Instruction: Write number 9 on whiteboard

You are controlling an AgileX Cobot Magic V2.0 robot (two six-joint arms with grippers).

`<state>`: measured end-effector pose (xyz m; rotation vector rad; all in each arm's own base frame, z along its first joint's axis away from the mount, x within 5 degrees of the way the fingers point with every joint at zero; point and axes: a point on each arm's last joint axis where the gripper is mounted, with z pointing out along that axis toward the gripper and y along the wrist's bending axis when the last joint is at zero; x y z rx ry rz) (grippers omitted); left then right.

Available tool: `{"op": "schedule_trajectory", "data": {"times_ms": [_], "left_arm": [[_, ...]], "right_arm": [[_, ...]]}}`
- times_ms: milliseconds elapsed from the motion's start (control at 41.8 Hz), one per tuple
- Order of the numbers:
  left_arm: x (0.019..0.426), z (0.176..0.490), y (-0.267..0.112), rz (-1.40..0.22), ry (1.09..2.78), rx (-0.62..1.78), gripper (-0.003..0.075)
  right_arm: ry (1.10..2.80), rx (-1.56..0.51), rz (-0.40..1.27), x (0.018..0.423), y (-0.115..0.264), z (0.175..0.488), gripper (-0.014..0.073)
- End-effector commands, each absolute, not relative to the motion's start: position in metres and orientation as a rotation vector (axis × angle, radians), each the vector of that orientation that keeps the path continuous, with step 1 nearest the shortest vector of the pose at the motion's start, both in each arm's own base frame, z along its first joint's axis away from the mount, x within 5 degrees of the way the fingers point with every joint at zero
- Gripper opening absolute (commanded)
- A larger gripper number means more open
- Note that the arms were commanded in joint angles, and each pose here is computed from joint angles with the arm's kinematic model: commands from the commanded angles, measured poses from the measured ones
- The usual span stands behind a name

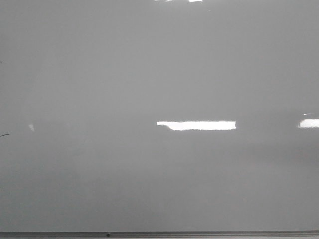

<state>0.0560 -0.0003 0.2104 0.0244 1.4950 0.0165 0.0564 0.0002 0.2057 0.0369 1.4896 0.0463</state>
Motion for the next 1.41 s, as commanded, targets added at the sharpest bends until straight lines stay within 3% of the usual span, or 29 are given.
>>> {"op": "schedule_trajectory", "data": {"times_ms": [0, 981, 1196, 1388], "left_arm": [[0.053, 0.218, 0.0, 0.016, 1.394, 0.023, -0.0019], [0.053, 0.22, 0.0, 0.016, 1.366, 0.023, -0.0019], [0.046, 0.25, -0.001, 0.0, 1.222, 0.011, -0.0019], [0.034, 0.301, 0.0, 0.012, 1.22, 0.017, -0.0019]], "right_arm": [[1.382, 0.023, 0.035, 0.054, 0.0, 0.216, -0.0068], [1.379, 0.023, 0.035, 0.053, 0.0, 0.217, -0.0068], [1.385, 0.023, 0.037, 0.047, 0.0, 0.243, -0.0066], [1.431, 0.018, 0.033, 0.036, 0.0, 0.284, -0.0066]]}}
